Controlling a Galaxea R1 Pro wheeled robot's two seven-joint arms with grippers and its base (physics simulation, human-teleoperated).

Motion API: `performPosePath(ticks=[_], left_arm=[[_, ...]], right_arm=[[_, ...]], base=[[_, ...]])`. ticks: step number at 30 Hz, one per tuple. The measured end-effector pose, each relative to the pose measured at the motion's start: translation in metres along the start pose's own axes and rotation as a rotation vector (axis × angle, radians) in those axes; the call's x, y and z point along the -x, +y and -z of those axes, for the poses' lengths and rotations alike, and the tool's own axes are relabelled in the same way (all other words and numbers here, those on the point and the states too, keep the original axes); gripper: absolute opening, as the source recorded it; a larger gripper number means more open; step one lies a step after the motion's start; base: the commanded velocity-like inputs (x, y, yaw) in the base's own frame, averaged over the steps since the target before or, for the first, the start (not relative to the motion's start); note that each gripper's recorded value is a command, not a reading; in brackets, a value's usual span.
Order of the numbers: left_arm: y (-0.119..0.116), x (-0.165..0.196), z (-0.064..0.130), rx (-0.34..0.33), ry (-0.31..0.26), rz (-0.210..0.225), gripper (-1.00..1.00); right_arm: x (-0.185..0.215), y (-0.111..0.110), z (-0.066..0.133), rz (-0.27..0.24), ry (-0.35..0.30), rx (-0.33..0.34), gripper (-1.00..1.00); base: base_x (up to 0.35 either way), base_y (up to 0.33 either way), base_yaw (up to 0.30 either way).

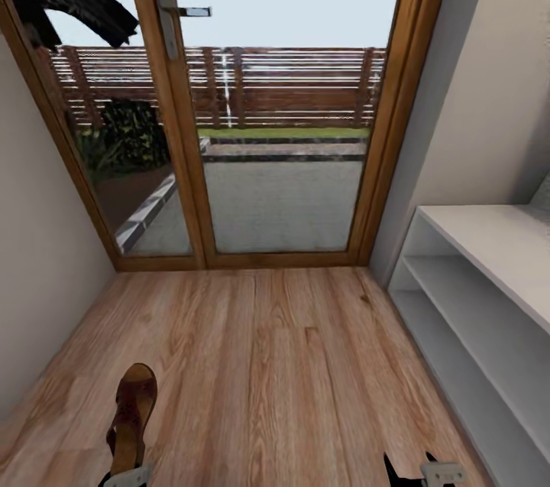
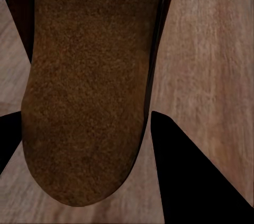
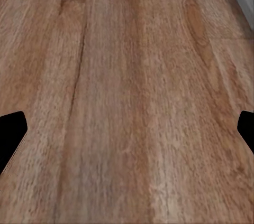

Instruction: Pick up the two gym shoes and the two sandals from the corridor floor and place them onto the hallstand (shoe rack) in the corridor, making sure they are on the rack and not on the floor. Arrange them so the two gym shoes are next to each other and the two sandals are next to each other.

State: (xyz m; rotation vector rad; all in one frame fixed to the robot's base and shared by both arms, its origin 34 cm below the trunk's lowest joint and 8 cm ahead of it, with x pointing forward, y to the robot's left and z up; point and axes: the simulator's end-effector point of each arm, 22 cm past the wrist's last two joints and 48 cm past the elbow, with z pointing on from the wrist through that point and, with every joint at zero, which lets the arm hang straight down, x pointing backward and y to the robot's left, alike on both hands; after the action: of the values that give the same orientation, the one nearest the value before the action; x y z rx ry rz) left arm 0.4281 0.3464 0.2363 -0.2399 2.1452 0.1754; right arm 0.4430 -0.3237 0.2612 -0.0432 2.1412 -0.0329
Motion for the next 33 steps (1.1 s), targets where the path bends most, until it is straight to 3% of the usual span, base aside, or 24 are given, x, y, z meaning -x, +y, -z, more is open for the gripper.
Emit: performPosePath(ticks=[33], left_arm=[[0.0001,-0.001,0.0003,0.0,0.002,-0.002,-1.0]], right_arm=[[-0.0008,0.0002,0.0001,0.001,0.002,0.001,1.0]], base=[[0.229,0.265,-0.263]])
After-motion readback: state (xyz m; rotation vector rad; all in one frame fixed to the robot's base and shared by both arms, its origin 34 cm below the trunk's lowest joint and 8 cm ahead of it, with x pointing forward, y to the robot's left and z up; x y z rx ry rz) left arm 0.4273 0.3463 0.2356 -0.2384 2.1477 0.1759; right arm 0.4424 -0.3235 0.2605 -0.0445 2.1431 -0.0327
